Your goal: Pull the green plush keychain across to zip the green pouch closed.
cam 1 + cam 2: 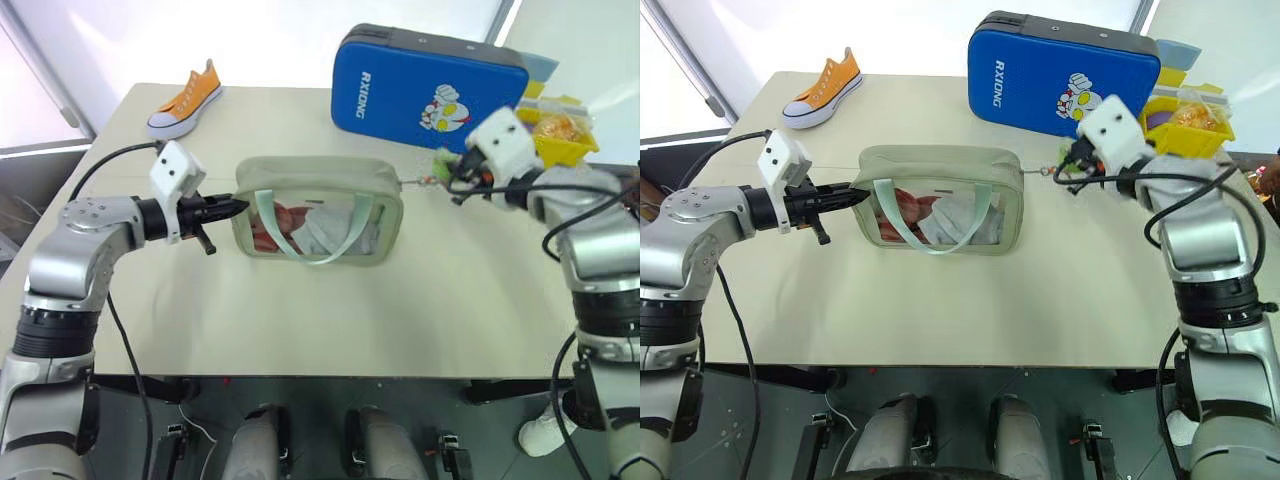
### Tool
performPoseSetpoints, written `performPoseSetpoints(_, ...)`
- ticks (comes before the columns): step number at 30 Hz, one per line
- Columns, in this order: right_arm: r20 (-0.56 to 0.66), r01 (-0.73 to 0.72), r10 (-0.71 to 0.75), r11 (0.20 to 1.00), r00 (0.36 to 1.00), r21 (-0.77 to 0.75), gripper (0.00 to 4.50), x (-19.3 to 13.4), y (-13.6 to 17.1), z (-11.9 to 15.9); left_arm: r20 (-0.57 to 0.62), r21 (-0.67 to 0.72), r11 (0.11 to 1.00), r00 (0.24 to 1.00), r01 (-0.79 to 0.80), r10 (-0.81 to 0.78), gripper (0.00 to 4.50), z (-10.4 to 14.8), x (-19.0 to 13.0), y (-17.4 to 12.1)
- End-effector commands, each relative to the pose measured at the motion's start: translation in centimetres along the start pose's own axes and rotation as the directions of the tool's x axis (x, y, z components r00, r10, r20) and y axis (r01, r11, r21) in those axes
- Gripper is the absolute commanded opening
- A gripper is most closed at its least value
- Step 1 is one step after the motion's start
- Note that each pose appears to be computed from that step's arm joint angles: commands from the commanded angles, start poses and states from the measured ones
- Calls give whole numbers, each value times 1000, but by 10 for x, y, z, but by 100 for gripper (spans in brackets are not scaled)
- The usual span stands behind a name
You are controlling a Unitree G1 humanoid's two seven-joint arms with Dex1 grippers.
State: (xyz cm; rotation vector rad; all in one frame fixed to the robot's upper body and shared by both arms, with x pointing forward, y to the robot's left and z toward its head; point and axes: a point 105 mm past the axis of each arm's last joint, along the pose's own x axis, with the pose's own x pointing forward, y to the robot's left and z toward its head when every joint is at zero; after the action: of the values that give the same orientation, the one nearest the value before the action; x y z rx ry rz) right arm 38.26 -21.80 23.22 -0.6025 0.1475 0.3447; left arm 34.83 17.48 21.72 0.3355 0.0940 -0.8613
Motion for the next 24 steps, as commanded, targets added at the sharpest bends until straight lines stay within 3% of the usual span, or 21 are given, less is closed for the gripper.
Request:
performPoseSetpoints(1,-38,54,-52,997,998,58,8,3,3,-26,12,26,1000,1000,-7,7,0,6,0,0)
performPoseSetpoints(4,-39,-11,18,985,999,171,8,15,36,-42,11,26,1000,1000,-4,4,0,5,0,-2)
performPoseSetpoints(9,6,-154,157,963,988,222,8,27,86,-37,7,25,1000,1000,-5,5,0,4,-2,-5)
performPoseSetpoints(13,33,-156,153,968,988,196,8,26,74,-28,0,28,999,1000,-17,17,0,3,-4,-4)
performPoseSetpoints(15,60,-156,147,971,987,181,72,22,58,-20,2,33,999,1000,-28,28,0,3,-6,-2)
performPoseSetpoints(16,78,-171,160,969,984,177,99,18,50,-14,4,32,999,999,-34,34,36,4,-7,0)
performPoseSetpoints(18,108,-209,193,965,975,160,194,10,37,-4,9,27,999,999,-37,37,110,6,-10,4)
performPoseSetpoints(23,176,-364,349,929,920,58,449,-25,11,30,36,-12,997,997,-70,71,360,24,-33,27)
performPoseSetpoints(24,195,-381,368,924,909,35,450,-30,9,38,24,-12,996,996,-86,87,418,25,-37,32)
